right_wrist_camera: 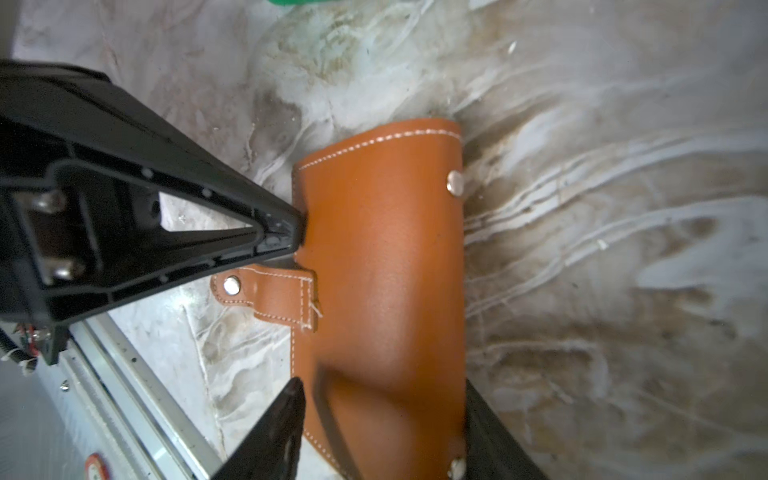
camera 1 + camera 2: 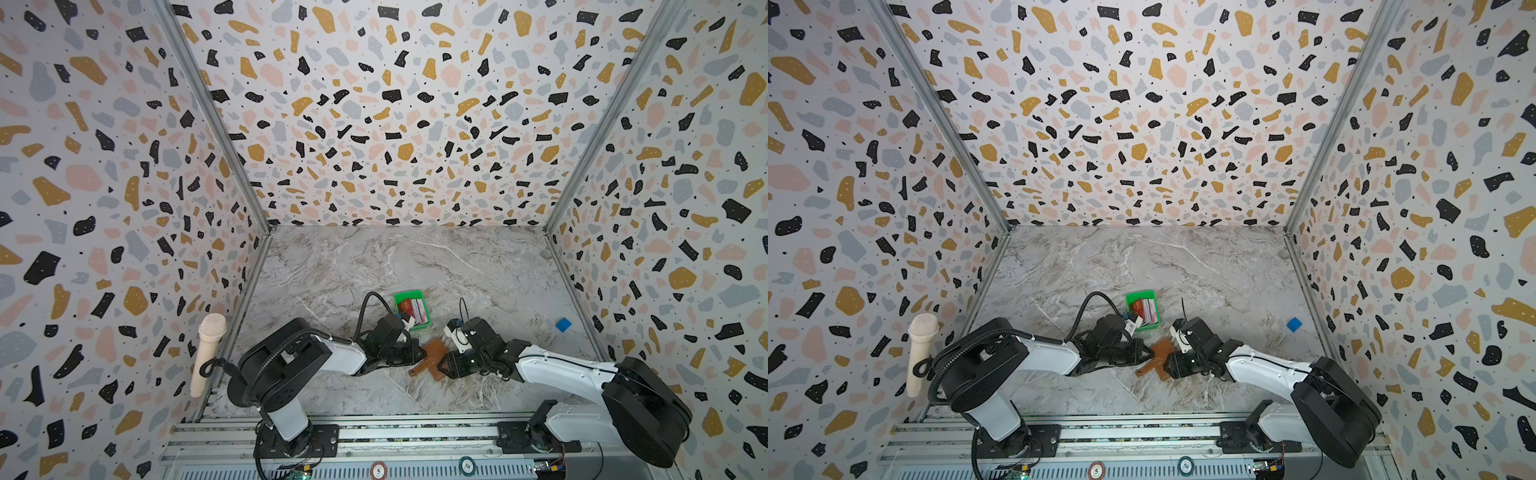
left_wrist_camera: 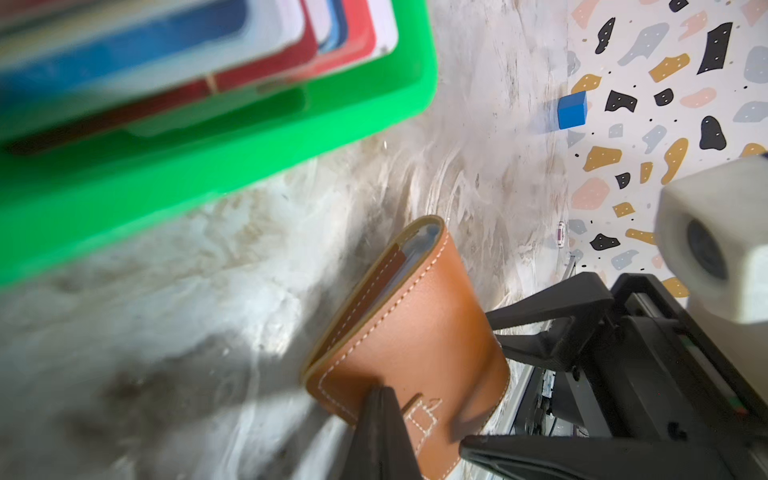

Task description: Put the credit cards into the card holder

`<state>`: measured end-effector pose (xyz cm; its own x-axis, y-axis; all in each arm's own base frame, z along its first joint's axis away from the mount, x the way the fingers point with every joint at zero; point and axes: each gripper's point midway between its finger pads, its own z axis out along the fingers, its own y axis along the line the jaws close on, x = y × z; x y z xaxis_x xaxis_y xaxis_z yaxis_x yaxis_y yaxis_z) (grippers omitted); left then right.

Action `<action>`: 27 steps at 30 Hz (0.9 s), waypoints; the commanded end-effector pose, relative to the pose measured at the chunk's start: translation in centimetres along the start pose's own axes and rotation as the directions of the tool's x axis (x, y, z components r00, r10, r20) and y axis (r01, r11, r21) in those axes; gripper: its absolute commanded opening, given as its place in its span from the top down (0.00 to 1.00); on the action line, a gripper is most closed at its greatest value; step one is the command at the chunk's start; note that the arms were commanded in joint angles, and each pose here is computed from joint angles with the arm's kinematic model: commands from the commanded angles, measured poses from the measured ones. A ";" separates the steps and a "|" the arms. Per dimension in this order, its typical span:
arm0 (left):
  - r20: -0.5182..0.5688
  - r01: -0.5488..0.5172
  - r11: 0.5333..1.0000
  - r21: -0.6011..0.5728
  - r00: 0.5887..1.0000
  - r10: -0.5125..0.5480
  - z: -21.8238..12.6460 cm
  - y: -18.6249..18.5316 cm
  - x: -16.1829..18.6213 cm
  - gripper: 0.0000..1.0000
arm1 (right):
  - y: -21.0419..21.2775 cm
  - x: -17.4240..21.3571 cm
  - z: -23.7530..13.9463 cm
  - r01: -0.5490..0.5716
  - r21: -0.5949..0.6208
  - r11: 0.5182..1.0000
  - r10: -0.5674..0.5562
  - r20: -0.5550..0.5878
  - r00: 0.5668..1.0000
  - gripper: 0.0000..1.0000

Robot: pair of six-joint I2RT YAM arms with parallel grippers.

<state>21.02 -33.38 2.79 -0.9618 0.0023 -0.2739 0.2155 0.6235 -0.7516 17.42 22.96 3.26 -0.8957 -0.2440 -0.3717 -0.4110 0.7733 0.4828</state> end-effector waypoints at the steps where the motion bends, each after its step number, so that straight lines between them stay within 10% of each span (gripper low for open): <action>1: -0.073 0.025 0.994 -0.104 0.997 -0.033 0.8 3.1 2.4 1.00 | 1.0 0.2 -0.2 -0.020 -0.093 0.996 0.019 -0.008 1.000 0.48; 8: -0.056 0.050 0.995 -0.083 0.997 -0.055 0.1 3.1 2.6 1.00 | 0.2 -1.7 -1.7 -0.048 -0.039 0.998 0.050 0.042 0.998 1.00; 12: 0.094 0.086 0.996 -0.028 0.992 -0.083 -3.5 2.4 -0.6 1.00 | -2.9 -3.9 -5.6 -0.056 0.273 0.961 0.020 0.133 0.991 1.00; 18: 0.249 0.083 0.996 -0.037 0.966 -0.071 -7.7 2.2 -3.8 1.00 | -5.1 -5.3 -11.6 -0.008 0.763 0.646 -0.150 0.137 0.979 1.00; 23: 0.266 0.102 0.994 -0.027 0.960 -0.092 -8.8 2.9 -4.1 1.00 | -2.7 -3.7 -8.9 0.140 0.837 0.528 -0.232 -0.016 0.973 1.00; 27: 0.259 0.089 0.996 -0.014 0.962 -0.082 -8.8 2.7 -3.9 1.00 | 1.7 -2.2 -3.6 0.298 0.759 0.579 -0.319 -0.126 0.939 1.00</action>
<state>24.23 -24.91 7.15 -0.8975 -0.2720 -0.3472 0.1043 0.6340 -0.7662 18.78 21.41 7.15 -0.7645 -0.5070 -0.3981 -0.3551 0.8467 -0.3963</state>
